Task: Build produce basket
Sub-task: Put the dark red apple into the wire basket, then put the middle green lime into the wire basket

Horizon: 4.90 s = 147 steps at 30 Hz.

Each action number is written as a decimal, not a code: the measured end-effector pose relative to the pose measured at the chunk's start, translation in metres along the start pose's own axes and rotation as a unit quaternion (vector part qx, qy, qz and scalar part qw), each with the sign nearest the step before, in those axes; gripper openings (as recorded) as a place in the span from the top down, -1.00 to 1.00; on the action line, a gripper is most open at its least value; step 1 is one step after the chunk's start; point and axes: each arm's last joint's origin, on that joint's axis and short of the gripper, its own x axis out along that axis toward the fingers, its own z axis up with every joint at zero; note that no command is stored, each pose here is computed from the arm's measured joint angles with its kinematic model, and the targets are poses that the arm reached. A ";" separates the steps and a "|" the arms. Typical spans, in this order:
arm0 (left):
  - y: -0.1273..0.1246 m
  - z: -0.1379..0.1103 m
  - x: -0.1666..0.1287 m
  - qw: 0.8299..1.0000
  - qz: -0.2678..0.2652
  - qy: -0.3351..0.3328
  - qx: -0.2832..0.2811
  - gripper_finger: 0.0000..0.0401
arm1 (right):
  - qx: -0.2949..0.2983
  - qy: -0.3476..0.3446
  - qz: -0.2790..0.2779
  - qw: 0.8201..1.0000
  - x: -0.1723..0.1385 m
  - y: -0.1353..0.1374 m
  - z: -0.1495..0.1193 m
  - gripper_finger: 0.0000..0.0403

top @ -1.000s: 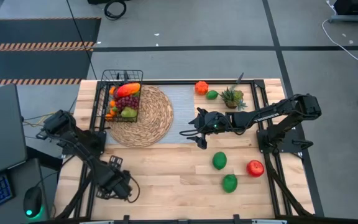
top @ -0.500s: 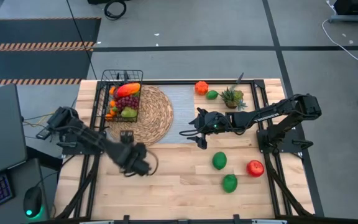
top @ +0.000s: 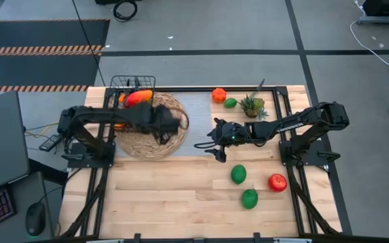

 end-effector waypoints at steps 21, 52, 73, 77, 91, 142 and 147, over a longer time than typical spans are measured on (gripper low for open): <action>0.154 0.012 0.015 0.976 0.113 0.052 -0.178 -0.58 | -0.001 0.009 -0.001 1.000 0.000 0.000 -0.002 -0.81; 0.170 -0.028 0.097 0.957 0.144 0.243 -0.072 -0.98 | -0.007 -0.009 -0.020 1.000 0.001 -0.007 -0.005 -0.81; 0.048 0.057 0.001 0.957 -0.122 -0.242 -0.103 -0.98 | 0.027 0.043 -0.109 0.993 -0.019 -0.022 -0.010 -0.77; 0.017 0.055 0.004 0.935 -0.197 -0.282 -0.090 -0.97 | 0.048 0.046 -0.104 0.992 -0.038 -0.023 -0.007 -0.73; -0.079 -0.014 0.058 0.789 -0.390 -0.443 -0.168 -0.97 | 0.087 0.113 -0.058 0.988 -0.073 -0.018 -0.029 -0.72; -0.130 -0.091 0.030 0.739 -0.467 -0.477 -0.092 -0.97 | 0.002 0.289 0.071 0.955 -0.035 0.098 -0.102 -0.88; -0.130 -0.091 0.030 0.740 -0.467 -0.476 -0.092 -0.97 | 0.004 0.299 0.071 0.951 -0.033 0.098 -0.104 -0.87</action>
